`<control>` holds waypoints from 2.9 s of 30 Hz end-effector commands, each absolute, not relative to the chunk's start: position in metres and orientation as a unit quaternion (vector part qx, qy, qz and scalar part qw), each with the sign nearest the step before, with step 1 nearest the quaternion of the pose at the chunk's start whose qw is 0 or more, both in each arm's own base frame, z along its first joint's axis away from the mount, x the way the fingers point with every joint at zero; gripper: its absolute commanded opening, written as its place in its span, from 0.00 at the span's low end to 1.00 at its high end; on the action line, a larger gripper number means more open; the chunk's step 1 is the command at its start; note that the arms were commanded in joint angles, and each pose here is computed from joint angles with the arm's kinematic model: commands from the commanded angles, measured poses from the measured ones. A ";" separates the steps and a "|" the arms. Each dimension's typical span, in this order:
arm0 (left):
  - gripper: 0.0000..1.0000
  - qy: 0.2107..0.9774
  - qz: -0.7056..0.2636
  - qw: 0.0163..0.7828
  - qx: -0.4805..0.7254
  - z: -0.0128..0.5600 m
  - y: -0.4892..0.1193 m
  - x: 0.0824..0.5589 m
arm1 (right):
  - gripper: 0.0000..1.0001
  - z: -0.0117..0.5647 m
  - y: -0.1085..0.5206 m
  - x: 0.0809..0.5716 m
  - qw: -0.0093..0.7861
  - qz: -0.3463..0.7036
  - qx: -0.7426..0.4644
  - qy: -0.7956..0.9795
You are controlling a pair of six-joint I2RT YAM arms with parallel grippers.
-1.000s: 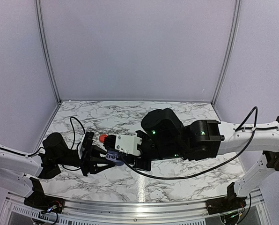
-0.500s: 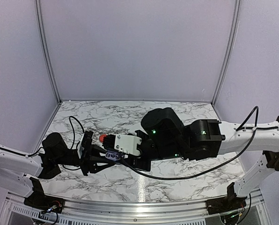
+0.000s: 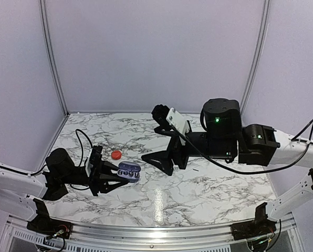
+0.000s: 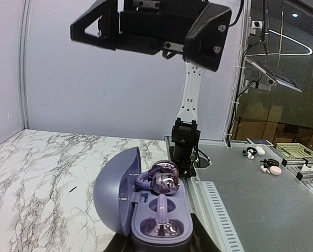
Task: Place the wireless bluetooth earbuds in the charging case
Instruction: Insert the right earbud into the right side groove of the charging case, then adjust the right earbud in the right side groove of the charging case.
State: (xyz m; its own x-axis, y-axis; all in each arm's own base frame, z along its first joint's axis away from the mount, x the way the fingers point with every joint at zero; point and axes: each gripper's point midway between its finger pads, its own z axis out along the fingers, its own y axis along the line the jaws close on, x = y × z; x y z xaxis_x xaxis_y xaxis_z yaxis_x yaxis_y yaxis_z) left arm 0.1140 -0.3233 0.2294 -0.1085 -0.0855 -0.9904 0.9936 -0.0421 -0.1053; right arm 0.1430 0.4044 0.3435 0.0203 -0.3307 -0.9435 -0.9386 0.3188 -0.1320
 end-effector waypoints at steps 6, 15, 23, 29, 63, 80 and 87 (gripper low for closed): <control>0.00 0.462 -0.558 0.514 0.460 0.250 -0.321 0.112 | 0.99 0.313 0.412 0.144 0.436 0.354 -0.468 0.682; 0.00 0.462 -0.558 0.515 0.459 0.250 -0.320 0.113 | 0.99 0.297 0.423 0.144 0.405 0.372 -0.468 0.692; 0.00 0.460 -0.555 0.520 0.458 0.252 -0.320 0.113 | 0.99 0.283 0.426 0.145 0.392 0.370 -0.473 0.697; 0.00 0.460 -0.555 0.521 0.457 0.253 -0.319 0.113 | 0.99 0.273 0.427 0.144 0.384 0.370 -0.474 0.701; 0.00 0.462 -0.555 0.517 0.460 0.249 -0.319 0.112 | 0.98 0.292 0.428 0.155 0.396 0.376 -0.451 0.705; 0.00 0.464 -0.553 0.522 0.455 0.251 -0.318 0.114 | 0.98 0.268 0.430 0.154 0.371 0.375 -0.464 0.712; 0.00 0.462 -0.553 0.523 0.455 0.252 -0.318 0.114 | 0.98 0.255 0.428 0.154 0.363 0.367 -0.466 0.719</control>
State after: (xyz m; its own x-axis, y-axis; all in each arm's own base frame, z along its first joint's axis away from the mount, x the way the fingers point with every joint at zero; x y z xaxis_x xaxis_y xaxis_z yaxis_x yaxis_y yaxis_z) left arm 0.1154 -0.3215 0.2355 -0.0894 -0.1035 -0.9906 0.9958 -0.0268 -0.0870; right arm 0.1513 0.4279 0.2644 -0.2900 -0.3914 -0.8733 -0.9398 0.2886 0.1827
